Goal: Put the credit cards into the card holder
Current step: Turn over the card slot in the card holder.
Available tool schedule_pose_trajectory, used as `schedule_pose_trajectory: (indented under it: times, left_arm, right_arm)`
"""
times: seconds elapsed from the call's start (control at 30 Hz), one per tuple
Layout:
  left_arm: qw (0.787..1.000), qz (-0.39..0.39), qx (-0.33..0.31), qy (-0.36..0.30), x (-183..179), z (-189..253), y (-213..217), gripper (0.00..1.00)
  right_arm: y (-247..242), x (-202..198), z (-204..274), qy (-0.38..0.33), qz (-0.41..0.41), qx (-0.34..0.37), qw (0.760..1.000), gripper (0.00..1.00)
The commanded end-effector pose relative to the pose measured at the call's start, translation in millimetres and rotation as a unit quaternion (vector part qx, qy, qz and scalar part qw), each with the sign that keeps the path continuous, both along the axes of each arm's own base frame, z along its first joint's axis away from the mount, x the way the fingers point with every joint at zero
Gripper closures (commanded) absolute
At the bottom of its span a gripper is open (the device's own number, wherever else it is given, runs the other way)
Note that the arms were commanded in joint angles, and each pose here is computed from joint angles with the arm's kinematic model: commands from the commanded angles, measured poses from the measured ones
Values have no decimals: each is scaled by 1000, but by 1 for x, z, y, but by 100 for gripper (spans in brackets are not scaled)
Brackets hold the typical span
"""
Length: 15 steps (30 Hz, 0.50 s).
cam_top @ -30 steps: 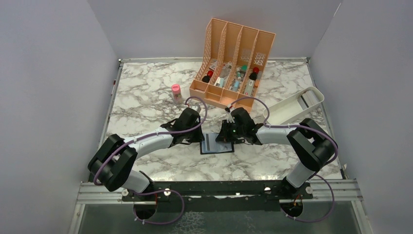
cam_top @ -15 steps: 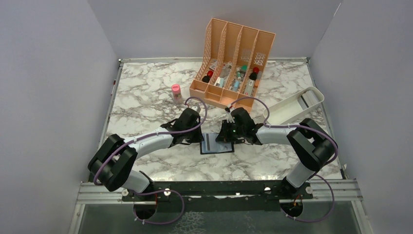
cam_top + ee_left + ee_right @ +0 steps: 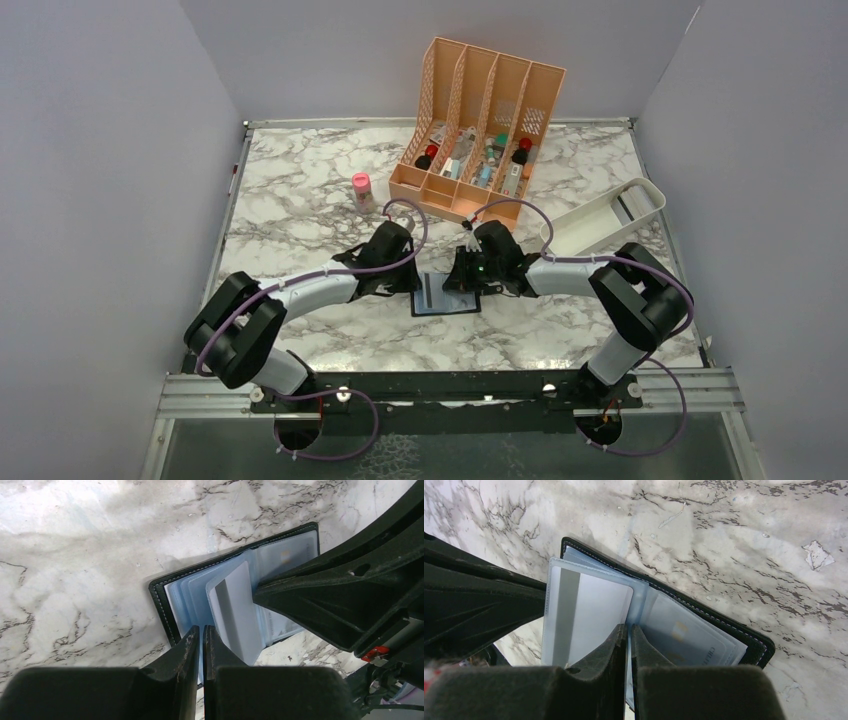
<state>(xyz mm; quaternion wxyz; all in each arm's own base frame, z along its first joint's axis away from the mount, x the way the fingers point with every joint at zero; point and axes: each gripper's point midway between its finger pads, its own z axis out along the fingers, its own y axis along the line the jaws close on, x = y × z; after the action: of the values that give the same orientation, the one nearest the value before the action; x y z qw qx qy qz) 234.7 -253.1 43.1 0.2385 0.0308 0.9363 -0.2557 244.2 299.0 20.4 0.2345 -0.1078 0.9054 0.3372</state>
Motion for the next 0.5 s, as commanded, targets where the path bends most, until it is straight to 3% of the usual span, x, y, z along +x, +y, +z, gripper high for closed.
schedule_pose_trajectory:
  times: [0.0, 0.23, 0.47]
  left_arm:
    - [999, -19, -37, -14, 5, 20, -21, 89]
    - [997, -34, -65, -15, 2, 33, -37, 87]
    - [995, -50, -83, -18, 1, 36, -50, 85]
  right_arm:
    - [-17, -19, -30, 36, 7, -47, 998, 88]
    - [-20, -15, -20, 27, -4, -53, 998, 82]
    - [-36, 9, 15, -34, -43, -88, 995, 70]
